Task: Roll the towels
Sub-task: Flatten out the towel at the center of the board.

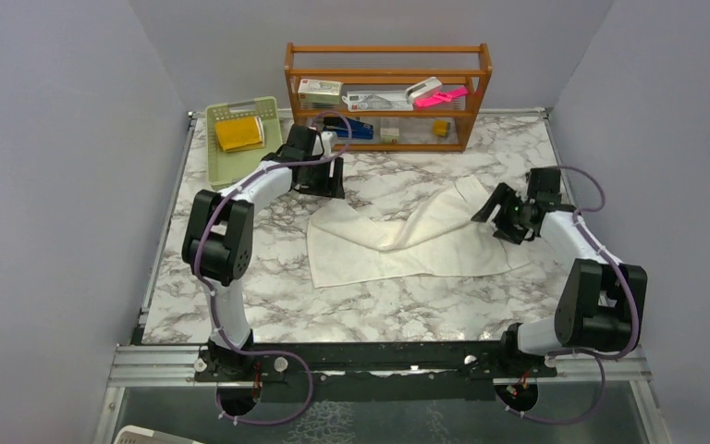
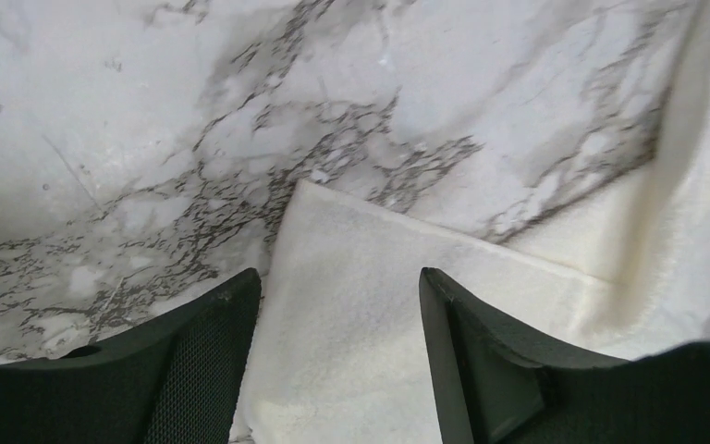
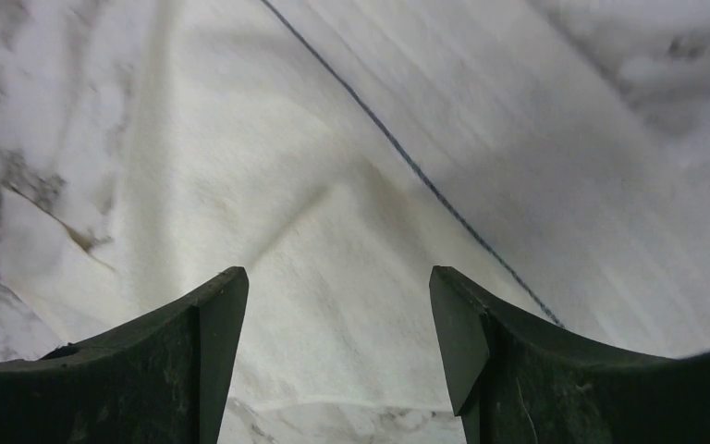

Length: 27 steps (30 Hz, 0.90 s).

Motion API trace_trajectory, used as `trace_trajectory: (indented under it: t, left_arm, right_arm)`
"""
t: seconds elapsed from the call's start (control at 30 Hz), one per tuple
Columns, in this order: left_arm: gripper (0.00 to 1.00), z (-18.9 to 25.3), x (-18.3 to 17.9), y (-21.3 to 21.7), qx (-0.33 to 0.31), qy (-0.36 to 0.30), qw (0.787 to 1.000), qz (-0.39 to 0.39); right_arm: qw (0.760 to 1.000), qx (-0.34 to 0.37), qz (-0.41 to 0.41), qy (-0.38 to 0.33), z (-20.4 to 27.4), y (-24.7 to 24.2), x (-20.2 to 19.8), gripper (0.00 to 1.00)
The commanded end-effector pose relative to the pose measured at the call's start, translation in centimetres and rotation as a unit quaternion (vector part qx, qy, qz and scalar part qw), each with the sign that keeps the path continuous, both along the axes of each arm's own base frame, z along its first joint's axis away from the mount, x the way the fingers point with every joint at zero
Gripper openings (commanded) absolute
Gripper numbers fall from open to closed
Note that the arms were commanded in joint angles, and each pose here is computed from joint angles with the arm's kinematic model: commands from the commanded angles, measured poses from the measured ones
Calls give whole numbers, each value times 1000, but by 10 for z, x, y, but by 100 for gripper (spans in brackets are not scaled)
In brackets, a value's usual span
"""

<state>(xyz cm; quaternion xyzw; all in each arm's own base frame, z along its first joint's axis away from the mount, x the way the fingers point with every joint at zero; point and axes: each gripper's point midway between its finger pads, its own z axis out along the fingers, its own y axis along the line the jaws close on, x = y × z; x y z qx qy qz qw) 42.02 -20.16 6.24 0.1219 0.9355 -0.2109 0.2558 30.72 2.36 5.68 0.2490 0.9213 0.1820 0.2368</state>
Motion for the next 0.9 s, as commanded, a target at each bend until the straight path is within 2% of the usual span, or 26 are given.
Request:
trace_trajectory:
  t: [0.0,0.07,0.17,0.47,0.6,0.8,0.83,0.87]
  left_arm:
    - [60,77,7,-32,-100,-65,992,-38]
    - [52,74,-5,-42,-131,-40,989,-59]
    - [44,63,-13,-44,-142,-17,988,-58]
    - [37,38,-19,-57,-194,20,980,-40]
    - [36,30,-14,-53,-185,21,982,-28]
    - [25,0,-10,-32,-139,40,989,10]
    - [22,-6,-9,-28,-130,43,990,20]
    - [19,-12,-8,-23,-119,45,991,32]
  right_arm:
    - [992,-51,-31,-112,64,-25,69,73]
    - [991,-28,-23,-128,67,-19,92,72]
    - [990,4,1,-140,60,-9,118,71]
    - [983,70,75,-151,31,22,163,67]
    - [980,71,78,-169,29,22,175,67]
    - [980,76,78,-165,16,21,190,66]
    - [980,77,77,-164,13,21,191,63]
    - [981,77,76,-163,10,21,191,57]
